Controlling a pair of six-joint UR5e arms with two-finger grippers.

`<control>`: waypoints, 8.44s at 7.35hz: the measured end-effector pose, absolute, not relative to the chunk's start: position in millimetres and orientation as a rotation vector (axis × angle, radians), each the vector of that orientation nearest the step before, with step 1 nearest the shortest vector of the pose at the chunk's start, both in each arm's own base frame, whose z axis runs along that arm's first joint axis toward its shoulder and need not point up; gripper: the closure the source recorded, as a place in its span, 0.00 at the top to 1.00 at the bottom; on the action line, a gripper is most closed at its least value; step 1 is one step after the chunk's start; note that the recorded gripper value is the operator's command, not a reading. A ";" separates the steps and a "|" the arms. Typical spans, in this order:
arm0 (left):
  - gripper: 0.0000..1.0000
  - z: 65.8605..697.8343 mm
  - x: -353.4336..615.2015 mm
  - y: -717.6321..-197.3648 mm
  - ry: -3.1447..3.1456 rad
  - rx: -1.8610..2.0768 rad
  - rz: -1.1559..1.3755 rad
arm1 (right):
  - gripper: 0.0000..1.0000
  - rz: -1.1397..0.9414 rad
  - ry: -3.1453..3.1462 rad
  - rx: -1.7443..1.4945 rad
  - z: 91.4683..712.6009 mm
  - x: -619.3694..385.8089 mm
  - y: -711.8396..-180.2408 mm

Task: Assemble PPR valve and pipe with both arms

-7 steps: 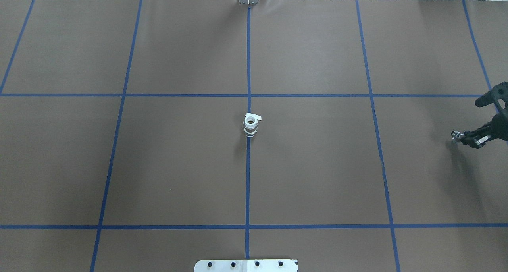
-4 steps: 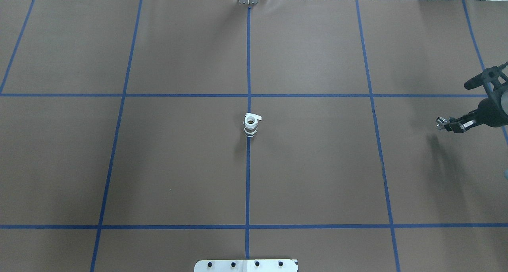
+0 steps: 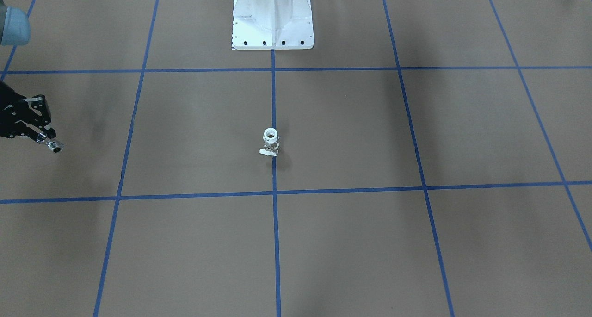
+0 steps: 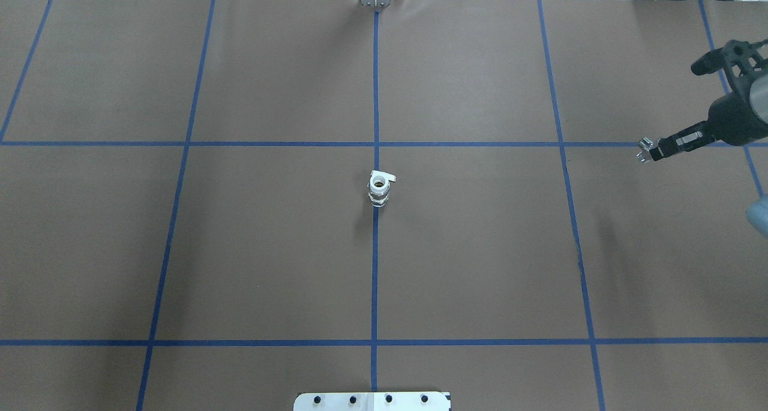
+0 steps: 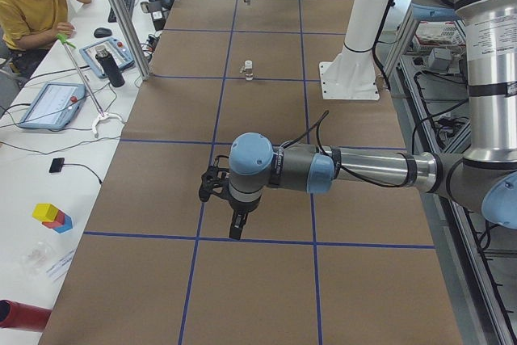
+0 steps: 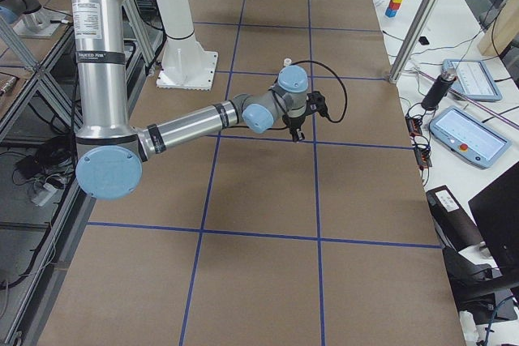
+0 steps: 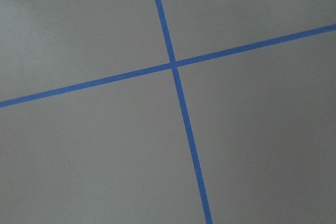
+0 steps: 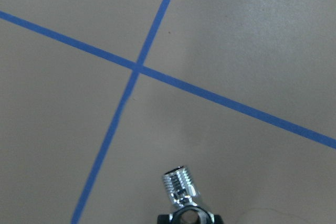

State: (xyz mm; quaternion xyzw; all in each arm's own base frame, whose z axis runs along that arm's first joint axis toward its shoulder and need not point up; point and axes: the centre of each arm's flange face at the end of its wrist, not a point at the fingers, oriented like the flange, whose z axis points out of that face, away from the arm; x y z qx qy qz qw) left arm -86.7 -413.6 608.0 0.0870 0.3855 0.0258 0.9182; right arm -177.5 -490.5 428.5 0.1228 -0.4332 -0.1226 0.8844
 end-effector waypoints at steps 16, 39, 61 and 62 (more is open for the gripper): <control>1.00 630.5 -92.5 -399.7 0.656 0.125 0.003 | 0.00 0.572 -0.721 -0.022 88.5 -556.8 -448.5; 1.00 631.3 -91.9 -399.8 0.657 0.123 0.005 | 0.10 0.522 -0.670 0.011 111.2 -579.8 -439.5; 1.00 650.1 -85.8 -394.0 0.735 0.100 -0.007 | 1.00 -0.168 -0.654 0.097 432.8 -88.8 -611.3; 1.00 644.4 -81.9 -392.8 0.785 0.099 -0.007 | 1.00 -0.201 -0.659 0.085 474.4 -47.1 -594.7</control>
